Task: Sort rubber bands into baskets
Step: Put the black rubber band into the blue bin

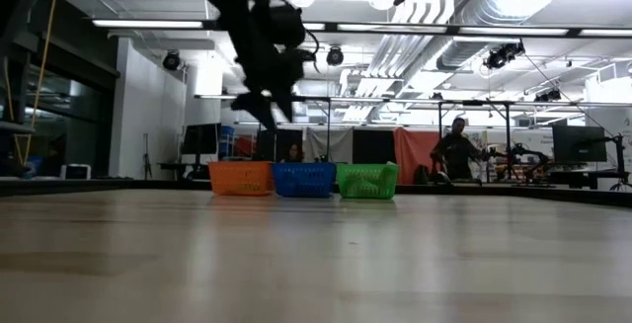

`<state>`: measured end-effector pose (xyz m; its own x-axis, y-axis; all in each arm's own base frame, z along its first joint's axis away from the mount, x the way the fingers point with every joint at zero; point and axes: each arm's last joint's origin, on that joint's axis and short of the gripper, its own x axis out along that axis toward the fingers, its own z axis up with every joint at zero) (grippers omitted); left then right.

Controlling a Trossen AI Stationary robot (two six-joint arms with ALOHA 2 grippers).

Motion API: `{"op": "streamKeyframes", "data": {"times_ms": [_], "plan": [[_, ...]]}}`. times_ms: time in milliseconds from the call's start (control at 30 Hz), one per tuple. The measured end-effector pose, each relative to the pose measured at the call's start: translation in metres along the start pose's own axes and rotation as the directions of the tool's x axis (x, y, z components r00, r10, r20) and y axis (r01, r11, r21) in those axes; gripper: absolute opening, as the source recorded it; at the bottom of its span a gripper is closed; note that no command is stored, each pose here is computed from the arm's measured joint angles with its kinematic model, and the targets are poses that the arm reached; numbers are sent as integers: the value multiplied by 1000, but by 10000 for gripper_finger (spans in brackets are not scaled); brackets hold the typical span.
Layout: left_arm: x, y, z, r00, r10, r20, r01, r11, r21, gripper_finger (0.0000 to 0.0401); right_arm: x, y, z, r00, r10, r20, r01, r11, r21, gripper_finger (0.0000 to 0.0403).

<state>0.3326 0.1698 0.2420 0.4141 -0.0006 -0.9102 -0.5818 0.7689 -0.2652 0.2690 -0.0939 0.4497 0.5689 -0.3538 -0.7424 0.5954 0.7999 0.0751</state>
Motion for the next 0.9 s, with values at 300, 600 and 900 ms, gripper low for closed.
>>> {"op": "streamKeyframes", "data": {"times_ms": [300, 600, 900], "plan": [[-25, -83, -160, 976, -33, -214, 90, 961, 261, 227, 0, 0, 0, 1000, -2, -2, 2, 996, -86, 270], [-44, -123, -311, 886, 64, -459, 253, 764, 594, 227, 6, 1, 2, 1000, -3, -3, 2, 991, -137, 270], [-42, -125, -387, 858, 155, -491, 299, 627, 720, 227, 8, 1, 1, 1000, -7, -18, 4, 991, -137, 270]]}}
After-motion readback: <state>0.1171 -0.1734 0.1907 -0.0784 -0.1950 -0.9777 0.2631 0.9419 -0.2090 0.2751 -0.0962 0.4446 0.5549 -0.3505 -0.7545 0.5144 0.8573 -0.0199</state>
